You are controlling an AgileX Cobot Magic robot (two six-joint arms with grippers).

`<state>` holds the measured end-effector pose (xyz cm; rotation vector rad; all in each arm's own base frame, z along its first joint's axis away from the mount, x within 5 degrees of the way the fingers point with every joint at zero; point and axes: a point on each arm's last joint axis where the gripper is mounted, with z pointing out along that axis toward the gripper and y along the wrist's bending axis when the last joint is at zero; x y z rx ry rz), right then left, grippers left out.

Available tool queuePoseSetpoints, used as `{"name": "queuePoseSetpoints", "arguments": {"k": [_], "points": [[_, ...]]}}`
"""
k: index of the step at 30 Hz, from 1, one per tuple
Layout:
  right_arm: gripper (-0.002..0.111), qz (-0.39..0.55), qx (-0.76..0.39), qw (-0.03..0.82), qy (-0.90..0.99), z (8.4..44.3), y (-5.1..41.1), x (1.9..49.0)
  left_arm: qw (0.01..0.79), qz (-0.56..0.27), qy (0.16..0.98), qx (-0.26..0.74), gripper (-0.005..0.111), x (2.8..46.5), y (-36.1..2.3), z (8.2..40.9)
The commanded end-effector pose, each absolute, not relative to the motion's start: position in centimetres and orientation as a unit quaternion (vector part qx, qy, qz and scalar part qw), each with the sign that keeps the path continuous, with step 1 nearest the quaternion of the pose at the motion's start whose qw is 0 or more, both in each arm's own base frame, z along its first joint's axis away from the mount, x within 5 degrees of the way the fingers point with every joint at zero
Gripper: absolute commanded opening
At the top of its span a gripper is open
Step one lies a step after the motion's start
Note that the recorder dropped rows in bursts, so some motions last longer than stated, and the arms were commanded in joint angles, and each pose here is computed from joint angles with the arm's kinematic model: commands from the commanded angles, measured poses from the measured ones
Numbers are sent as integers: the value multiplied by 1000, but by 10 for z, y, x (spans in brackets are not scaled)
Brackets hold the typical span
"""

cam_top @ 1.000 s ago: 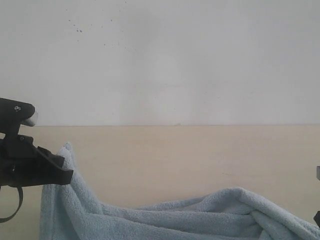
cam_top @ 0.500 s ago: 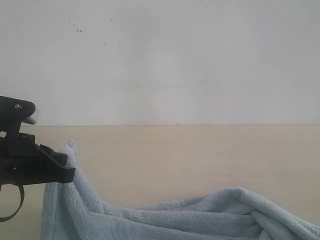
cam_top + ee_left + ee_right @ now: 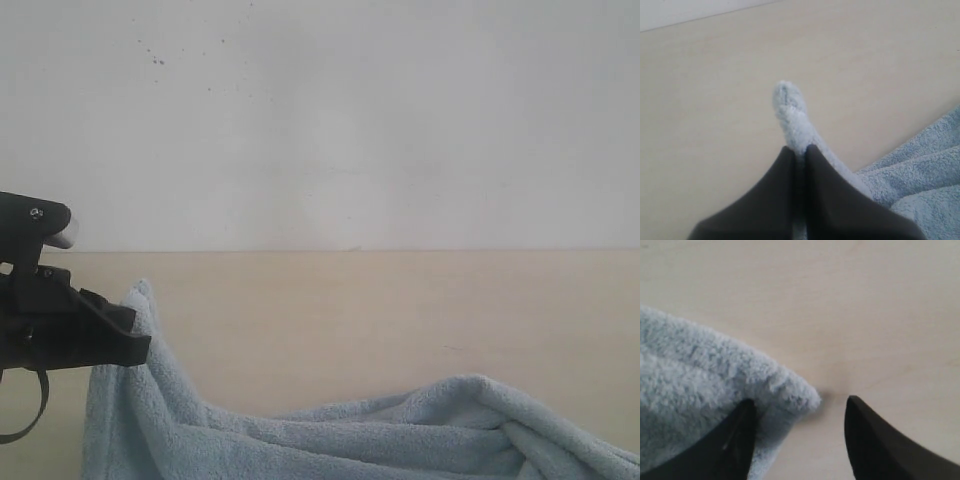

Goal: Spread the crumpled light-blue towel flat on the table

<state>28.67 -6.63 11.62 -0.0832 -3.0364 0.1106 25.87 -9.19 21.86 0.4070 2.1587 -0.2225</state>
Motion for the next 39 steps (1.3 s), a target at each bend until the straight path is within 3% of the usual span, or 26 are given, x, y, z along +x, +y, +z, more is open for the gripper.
{"name": "queuePoseSetpoints", "arguments": {"k": [1,5,9,15,22,34,39], "points": [[5,18,-33,43,-998,103,-63,289,460,-99,868,160,4,259,-92,223],[0,-9,-60,13,-998,116,-59,296,461,-99,867,160,4,259,-92,224],[0,-69,-67,-130,-987,195,-48,315,502,-102,845,156,4,253,-90,251],[0,-105,-65,-285,-951,270,-37,304,549,-73,822,130,4,228,-73,290],[0,-64,-65,-322,-942,303,-38,280,556,2,829,67,4,193,-43,314],[0,-42,-53,-484,-872,384,-26,217,701,-26,703,116,4,106,-24,329],[0,-25,-9,-521,-853,410,-15,169,766,15,628,141,4,72,-12,346]]}}
